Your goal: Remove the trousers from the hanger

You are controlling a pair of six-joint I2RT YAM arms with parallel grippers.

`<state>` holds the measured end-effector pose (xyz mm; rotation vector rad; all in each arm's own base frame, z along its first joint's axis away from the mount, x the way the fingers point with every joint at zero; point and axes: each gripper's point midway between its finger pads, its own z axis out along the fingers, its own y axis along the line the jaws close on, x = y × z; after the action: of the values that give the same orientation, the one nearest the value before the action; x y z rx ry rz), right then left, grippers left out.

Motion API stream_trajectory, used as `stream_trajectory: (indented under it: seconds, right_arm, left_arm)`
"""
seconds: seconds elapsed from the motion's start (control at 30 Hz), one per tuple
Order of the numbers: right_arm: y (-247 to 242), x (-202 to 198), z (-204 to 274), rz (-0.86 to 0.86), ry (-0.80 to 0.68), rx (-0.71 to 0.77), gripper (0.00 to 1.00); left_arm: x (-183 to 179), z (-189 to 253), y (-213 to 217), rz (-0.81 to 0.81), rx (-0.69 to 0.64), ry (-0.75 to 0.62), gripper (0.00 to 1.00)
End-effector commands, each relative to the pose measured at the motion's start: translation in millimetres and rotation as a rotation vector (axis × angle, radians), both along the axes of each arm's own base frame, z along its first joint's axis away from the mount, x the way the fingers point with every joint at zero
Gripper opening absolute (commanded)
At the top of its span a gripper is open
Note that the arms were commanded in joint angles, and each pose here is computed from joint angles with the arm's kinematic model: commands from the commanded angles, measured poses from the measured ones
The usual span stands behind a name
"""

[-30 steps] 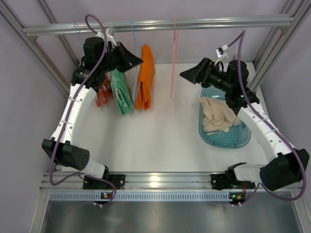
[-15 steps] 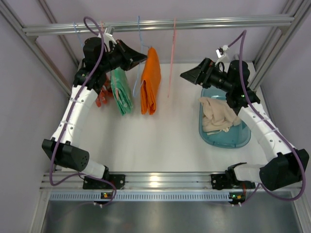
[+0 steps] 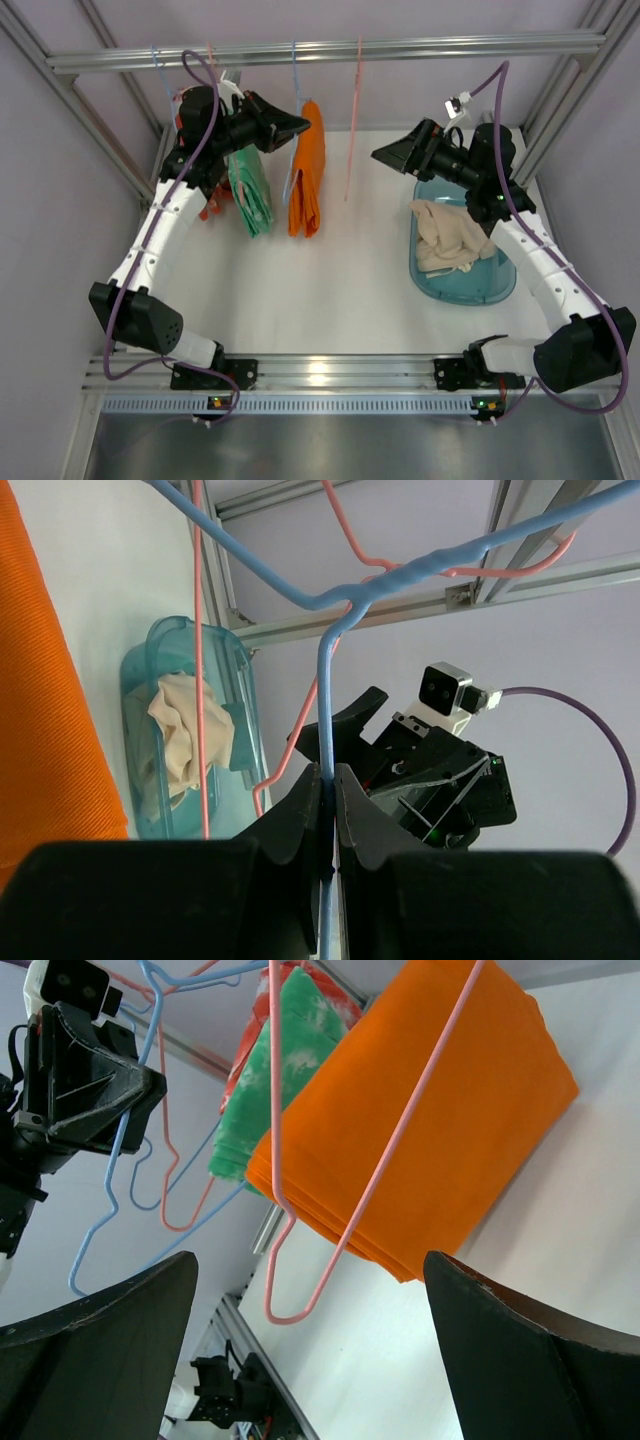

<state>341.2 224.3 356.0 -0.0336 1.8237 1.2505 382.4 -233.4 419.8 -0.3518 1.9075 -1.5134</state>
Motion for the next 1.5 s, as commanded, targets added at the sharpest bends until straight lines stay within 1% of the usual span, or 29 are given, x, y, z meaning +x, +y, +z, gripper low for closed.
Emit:
stream_trajectory:
  seconds: [0.0, 0.1, 0.13, 0.17, 0.27, 0.3, 0.33, 0.37, 0.4, 0.53, 0.57, 0.63, 0.67, 0.8, 0.9, 1.07, 1.13, 1.17, 1.23, 1.27, 1.33, 1.47]
  right_arm:
    - [-3.2, 4.1, 17.4, -0.002, -0.060, 0.025, 0.96]
    - [-3.6, 4.9, 17.9, -0.004, -0.060, 0.026, 0.96]
    - [-4.0, 5.5, 16.7, -0.006, -0.056, 0.026, 0.96]
    - [-3.8, 5.3, 16.0, -0.004, -0.054, 0.026, 0.96]
    - [-3.4, 5.2, 16.7, -0.004, -0.055, 0.027, 0.96]
    - [-3.5, 5.4, 16.8, -0.006, -0.054, 0.028, 0.96]
    - [-3.8, 5.9, 16.2, -0.006, -0.052, 0.028, 0.96]
    - [-3.4, 5.2, 17.4, -0.004, -0.056, 0.028, 0.95]
    - [-4.0, 5.5, 16.4, -0.006, -0.053, 0.027, 0.96]
    - [-3.5, 4.3, 16.7, -0.003, -0.059, 0.026, 0.96]
    - [-4.0, 4.7, 17.0, -0.004, -0.060, 0.026, 0.95]
    - [-3.4, 4.2, 16.2, -0.001, -0.061, 0.024, 0.95]
    - [-3.6, 3.9, 17.4, -0.001, -0.065, 0.024, 0.95]
    - [-3.9, 2.6, 19.2, 0.001, -0.082, 0.021, 0.96]
    - [-3.9, 1.6, 19.8, 0.005, -0.095, 0.020, 0.96]
    - [-3.8, -0.9, 21.3, 0.016, -0.111, 0.019, 0.97]
    - [-4.0, -3.3, 23.7, 0.019, -0.133, 0.012, 0.99]
    - [-4.6, -4.9, 26.2, 0.019, -0.147, 0.012, 0.99]
    - [-5.1, -6.3, 25.6, 0.021, -0.163, 0.006, 0.99]
    - [-5.8, -6.5, 27.7, 0.021, -0.181, 0.002, 0.99]
    - [-5.9, -8.8, 31.0, 0.028, -0.214, -0.011, 0.99]
    - [-6.6, -10.4, 40.9, 0.018, -0.278, -0.037, 0.99]
  left_arm:
    - [-17.4, 51.4, 0.4, -0.011, -0.104, -0.129, 0.07]
    - [-19.2, 46.6, -1.7, -0.014, -0.113, -0.104, 0.13]
    - [-19.9, 46.5, -1.8, -0.013, -0.113, -0.104, 0.18]
    - [-21.8, 46.7, -3.4, -0.014, -0.115, -0.104, 0.20]
    - [-24.1, 43.5, -4.9, -0.017, -0.113, -0.097, 0.20]
    - [-25.7, 45.6, -4.6, -0.014, -0.116, -0.101, 0.18]
    - [-25.7, 45.2, -5.2, -0.016, -0.113, -0.102, 0.12]
    - [-26.0, 47.4, -4.7, -0.013, -0.114, -0.109, 0.03]
    - [-26.9, 50.2, -4.4, -0.013, -0.115, -0.118, 0.00]
    - [-33.1, 72.8, -3.7, -0.025, -0.143, -0.197, 0.00]
    - [-35.8, 88.4, -2.5, -0.028, -0.159, -0.273, 0.00]
    - [-40.4, 105.0, -0.5, -0.022, -0.162, -0.360, 0.00]
    - [-47.3, 122.7, 3.1, -0.011, -0.176, -0.444, 0.00]
    - [-61.7, 158.8, 12.5, 0.037, -0.174, -0.669, 0.00]
    - [-69.1, 174.5, 17.4, 0.062, -0.180, -0.764, 0.00]
    - [-80.2, 176.4, 19.0, 0.056, -0.172, -0.811, 0.00]
    - [-81.4, 166.9, 16.2, 0.043, -0.162, -0.798, 0.00]
    - [-87.2, 166.4, 16.0, 0.037, -0.163, -0.800, 0.00]
    - [-85.9, 152.9, 14.2, 0.038, -0.155, -0.760, 0.00]
    - [-96.1, 155.1, 13.9, 0.031, -0.158, -0.772, 0.00]
    - [-98.2, 146.2, 12.6, 0.034, -0.146, -0.753, 0.00]
    - [-112.8, 149.8, 19.6, 0.054, -0.145, -0.748, 0.00]
